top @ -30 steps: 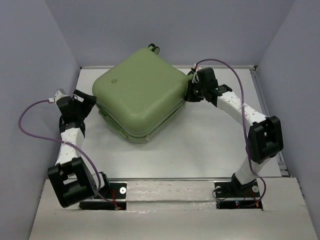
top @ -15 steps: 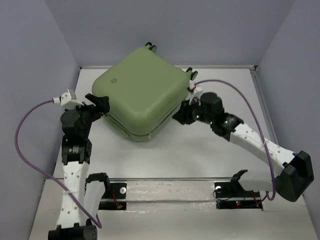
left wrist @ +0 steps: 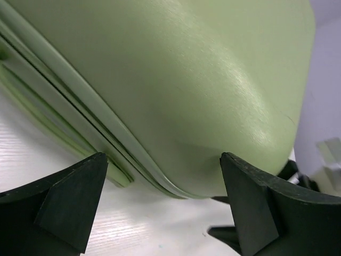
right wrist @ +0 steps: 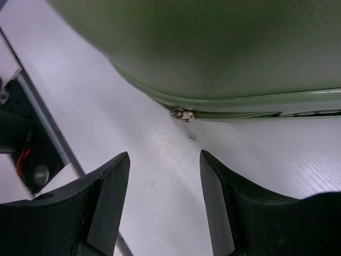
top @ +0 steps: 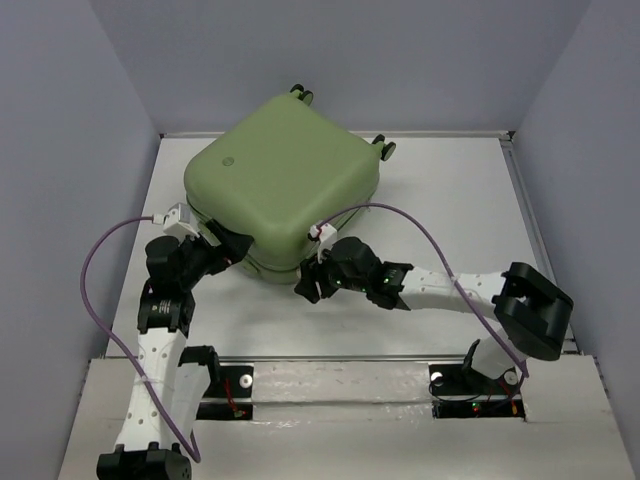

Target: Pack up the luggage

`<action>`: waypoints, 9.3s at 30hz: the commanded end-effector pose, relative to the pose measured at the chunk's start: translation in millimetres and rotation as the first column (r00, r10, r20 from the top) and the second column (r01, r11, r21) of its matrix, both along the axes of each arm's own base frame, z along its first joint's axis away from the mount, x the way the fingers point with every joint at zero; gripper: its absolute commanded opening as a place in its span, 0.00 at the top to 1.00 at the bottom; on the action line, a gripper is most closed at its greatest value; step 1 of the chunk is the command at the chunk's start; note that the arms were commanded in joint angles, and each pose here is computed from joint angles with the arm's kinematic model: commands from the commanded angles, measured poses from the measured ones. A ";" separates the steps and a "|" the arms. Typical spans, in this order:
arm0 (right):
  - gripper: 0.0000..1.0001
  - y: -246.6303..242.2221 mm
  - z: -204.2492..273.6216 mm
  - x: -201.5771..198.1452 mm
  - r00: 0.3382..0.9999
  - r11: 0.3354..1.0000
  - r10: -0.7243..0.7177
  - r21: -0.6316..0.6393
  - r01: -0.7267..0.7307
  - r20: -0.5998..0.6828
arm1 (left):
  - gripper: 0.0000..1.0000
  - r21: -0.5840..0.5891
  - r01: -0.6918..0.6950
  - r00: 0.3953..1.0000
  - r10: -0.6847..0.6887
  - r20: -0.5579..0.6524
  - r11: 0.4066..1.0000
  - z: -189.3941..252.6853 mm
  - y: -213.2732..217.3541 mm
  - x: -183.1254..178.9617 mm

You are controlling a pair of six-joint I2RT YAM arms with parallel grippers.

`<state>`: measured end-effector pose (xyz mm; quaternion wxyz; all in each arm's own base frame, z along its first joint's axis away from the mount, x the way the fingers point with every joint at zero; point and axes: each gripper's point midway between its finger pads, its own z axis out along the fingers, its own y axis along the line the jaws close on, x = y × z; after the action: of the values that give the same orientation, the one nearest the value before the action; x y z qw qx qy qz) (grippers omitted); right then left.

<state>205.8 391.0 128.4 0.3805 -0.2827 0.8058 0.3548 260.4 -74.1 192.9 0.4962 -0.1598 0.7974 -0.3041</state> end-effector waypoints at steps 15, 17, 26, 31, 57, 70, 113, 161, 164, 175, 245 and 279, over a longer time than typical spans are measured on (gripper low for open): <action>0.62 29.4 41.0 57.8 0.960 0.959 -0.226 0.213 0.189 0.167 | 0.01 -0.034 0.267 0.963 -0.264 0.060 0.963 14.1 -53.7 -23.2; 0.75 29.4 36.2 57.7 0.961 0.962 -0.222 0.200 0.187 0.166 | 0.01 -0.034 0.269 0.962 -0.266 0.060 0.963 13.5 -57.7 -22.4; 0.93 -14.1 28.4 33.8 0.963 0.964 -0.236 0.155 0.215 0.128 | 0.01 -0.050 0.337 0.941 -0.336 0.034 0.940 8.4 -98.0 -26.6; 0.93 -36.0 12.2 12.8 0.976 0.976 -0.203 0.103 0.194 0.082 | 0.01 -0.068 0.371 0.928 -0.366 0.068 0.926 18.3 -123.8 -23.0; 0.51 -91.1 12.7 49.1 0.938 0.948 -0.296 -0.064 0.312 0.180 | 0.01 0.087 0.421 0.907 -0.421 -0.013 0.903 2.8 -142.7 -44.3; 0.54 -66.9 22.9 46.4 0.971 0.991 -0.133 0.009 0.134 0.199 | 0.01 0.097 0.469 0.883 -0.470 -0.017 0.878 -2.4 -148.4 -50.6; 0.93 -28.6 -6.5 -108.6 0.965 0.948 0.202 0.279 -0.150 -0.166 | 0.01 0.031 0.436 0.892 -0.437 0.115 0.899 43.8 -190.6 -9.6; 0.93 -213.3 51.2 119.8 0.631 0.631 -0.776 0.024 0.776 0.002 | 0.01 0.120 -0.284 0.958 0.286 0.003 0.951 86.3 102.7 250.4; 0.93 -212.2 49.3 147.9 0.634 0.634 -0.773 -0.001 0.773 -0.009 | 0.01 0.115 -0.247 0.962 0.258 -0.091 0.962 49.7 107.8 270.4; 0.93 -188.3 46.7 224.9 0.682 0.684 -0.729 -0.021 0.729 -0.054 | 0.01 0.047 -0.117 0.963 0.125 -0.238 0.992 -32.0 64.7 264.9; 0.93 -117.1 43.4 217.6 0.913 0.916 -0.374 0.089 0.391 -0.161 | 0.01 -0.042 -0.306 0.896 0.273 -0.350 0.951 -113.1 54.8 86.4; 0.83 -197.5 110.0 80.5 0.894 0.870 -0.436 0.302 0.390 0.103 | 0.01 0.068 -0.081 0.993 0.074 0.095 0.994 28.0 12.8 1.4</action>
<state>321.3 167.9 250.4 0.5440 -0.0277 0.7948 0.2676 267.6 -40.8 262.6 0.6032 -0.2102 0.7297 -0.2439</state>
